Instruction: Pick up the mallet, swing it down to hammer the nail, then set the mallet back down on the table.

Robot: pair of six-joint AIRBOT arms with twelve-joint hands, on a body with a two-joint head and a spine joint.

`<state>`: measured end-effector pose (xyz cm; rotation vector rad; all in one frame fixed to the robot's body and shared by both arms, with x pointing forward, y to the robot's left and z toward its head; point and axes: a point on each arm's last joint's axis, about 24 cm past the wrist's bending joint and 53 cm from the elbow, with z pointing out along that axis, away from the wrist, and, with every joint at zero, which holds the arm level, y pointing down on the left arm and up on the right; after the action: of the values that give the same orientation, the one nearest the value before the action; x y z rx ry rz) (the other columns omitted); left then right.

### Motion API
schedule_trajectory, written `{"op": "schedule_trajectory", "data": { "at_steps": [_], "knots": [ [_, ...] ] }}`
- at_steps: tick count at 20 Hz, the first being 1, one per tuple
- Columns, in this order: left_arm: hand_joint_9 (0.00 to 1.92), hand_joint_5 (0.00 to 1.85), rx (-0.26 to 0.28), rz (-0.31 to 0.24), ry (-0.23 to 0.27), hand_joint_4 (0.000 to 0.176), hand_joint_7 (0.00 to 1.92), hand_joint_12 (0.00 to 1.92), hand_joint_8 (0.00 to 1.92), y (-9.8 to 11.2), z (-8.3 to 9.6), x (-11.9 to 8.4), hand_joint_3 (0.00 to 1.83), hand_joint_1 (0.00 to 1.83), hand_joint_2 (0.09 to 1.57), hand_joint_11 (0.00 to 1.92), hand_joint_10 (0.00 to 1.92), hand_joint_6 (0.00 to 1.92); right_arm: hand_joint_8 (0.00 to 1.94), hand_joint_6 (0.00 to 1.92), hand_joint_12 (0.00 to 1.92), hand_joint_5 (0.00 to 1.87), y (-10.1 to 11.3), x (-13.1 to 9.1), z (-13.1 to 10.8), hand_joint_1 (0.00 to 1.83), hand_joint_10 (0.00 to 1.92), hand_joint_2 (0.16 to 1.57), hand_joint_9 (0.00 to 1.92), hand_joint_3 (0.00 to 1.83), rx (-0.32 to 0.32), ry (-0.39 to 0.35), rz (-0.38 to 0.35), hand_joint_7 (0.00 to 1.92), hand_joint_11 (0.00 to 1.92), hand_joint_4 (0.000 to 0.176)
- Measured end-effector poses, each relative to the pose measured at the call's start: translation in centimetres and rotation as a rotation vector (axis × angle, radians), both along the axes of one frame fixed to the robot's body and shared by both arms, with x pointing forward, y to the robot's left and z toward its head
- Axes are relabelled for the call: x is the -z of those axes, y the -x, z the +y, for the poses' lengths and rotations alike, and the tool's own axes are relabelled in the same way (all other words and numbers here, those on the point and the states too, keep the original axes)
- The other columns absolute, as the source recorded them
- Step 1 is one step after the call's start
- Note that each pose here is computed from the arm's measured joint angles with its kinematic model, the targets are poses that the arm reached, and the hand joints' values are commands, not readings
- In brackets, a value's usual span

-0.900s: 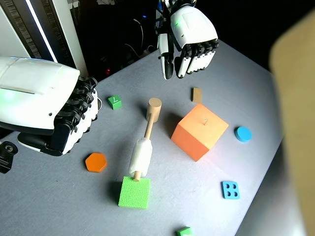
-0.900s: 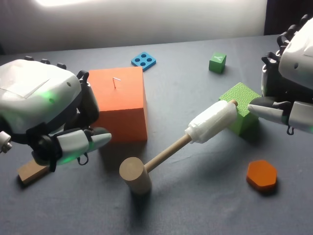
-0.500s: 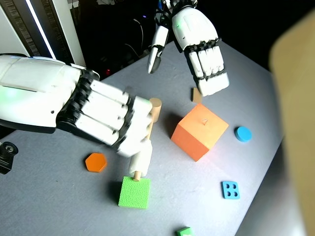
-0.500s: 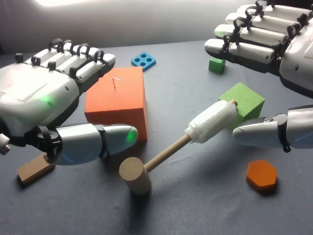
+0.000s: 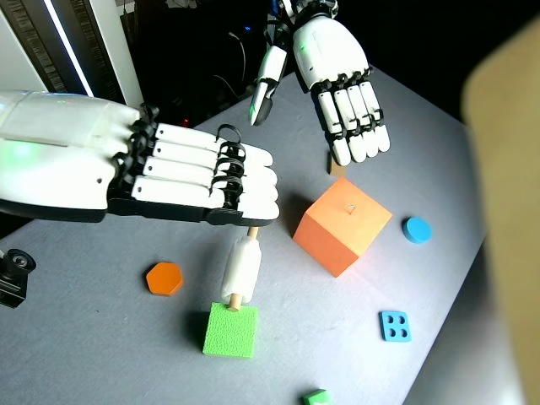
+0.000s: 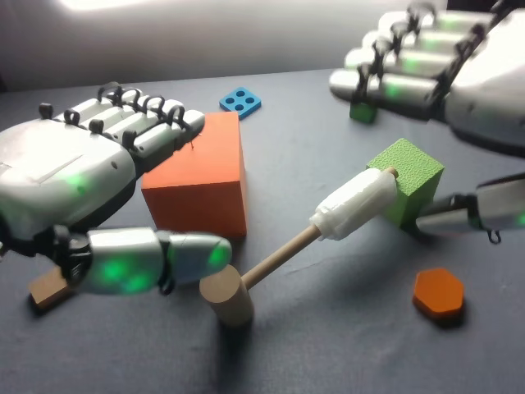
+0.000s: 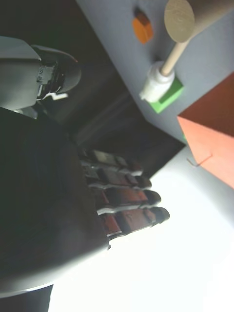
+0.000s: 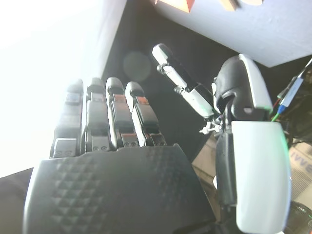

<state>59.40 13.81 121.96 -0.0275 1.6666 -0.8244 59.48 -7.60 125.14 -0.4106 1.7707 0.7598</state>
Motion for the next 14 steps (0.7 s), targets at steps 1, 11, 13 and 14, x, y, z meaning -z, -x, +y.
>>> {"op": "schedule_trajectory", "data": {
  "at_steps": [1, 11, 13, 14],
  "knots": [
    [0.00, 0.00, 0.018, 0.001, 0.000, 0.000, 0.00, 0.00, 0.00, 0.0, 0.1, 0.1, 0.01, 0.00, 1.06, 0.00, 0.00, 0.00, 0.00, 0.00, 0.00, 0.00, -0.2, 1.7, 0.0, 1.18, 0.00, 0.87, 0.00, 0.00, 0.022, 0.060, 0.056, 0.00, 0.00, 0.000],
    [0.00, 0.00, 0.168, 0.038, -0.065, 0.000, 0.00, 0.00, 0.00, -0.1, 1.5, 2.2, 0.01, 0.00, 1.06, 0.00, 0.00, 0.00, 0.00, 0.00, 0.00, 0.00, -2.4, 6.7, 2.4, 1.19, 0.00, 0.93, 0.00, 0.00, 0.091, 0.103, 0.302, 0.00, 0.00, 0.000],
    [0.00, 0.00, 0.178, 0.036, -0.082, 0.000, 0.00, 0.00, 0.00, -0.4, 1.9, 2.3, 0.01, 0.00, 1.06, 0.00, 0.00, 0.00, 0.00, 0.00, 0.00, 0.00, -3.1, 6.7, 3.3, 1.21, 0.00, 0.93, 0.00, 0.00, 0.094, 0.090, 0.309, 0.00, 0.00, 0.000],
    [0.00, 0.00, 0.192, 0.031, -0.097, 0.000, 0.00, 0.00, 0.00, -0.4, 2.0, 2.4, 0.01, 0.00, 1.06, 0.00, 0.00, 0.00, 0.00, 0.00, 0.00, 0.00, -3.9, 6.4, 3.6, 1.21, 0.00, 0.93, 0.00, 0.00, 0.116, 0.091, 0.286, 0.00, 0.00, 0.000]
  ]
}}
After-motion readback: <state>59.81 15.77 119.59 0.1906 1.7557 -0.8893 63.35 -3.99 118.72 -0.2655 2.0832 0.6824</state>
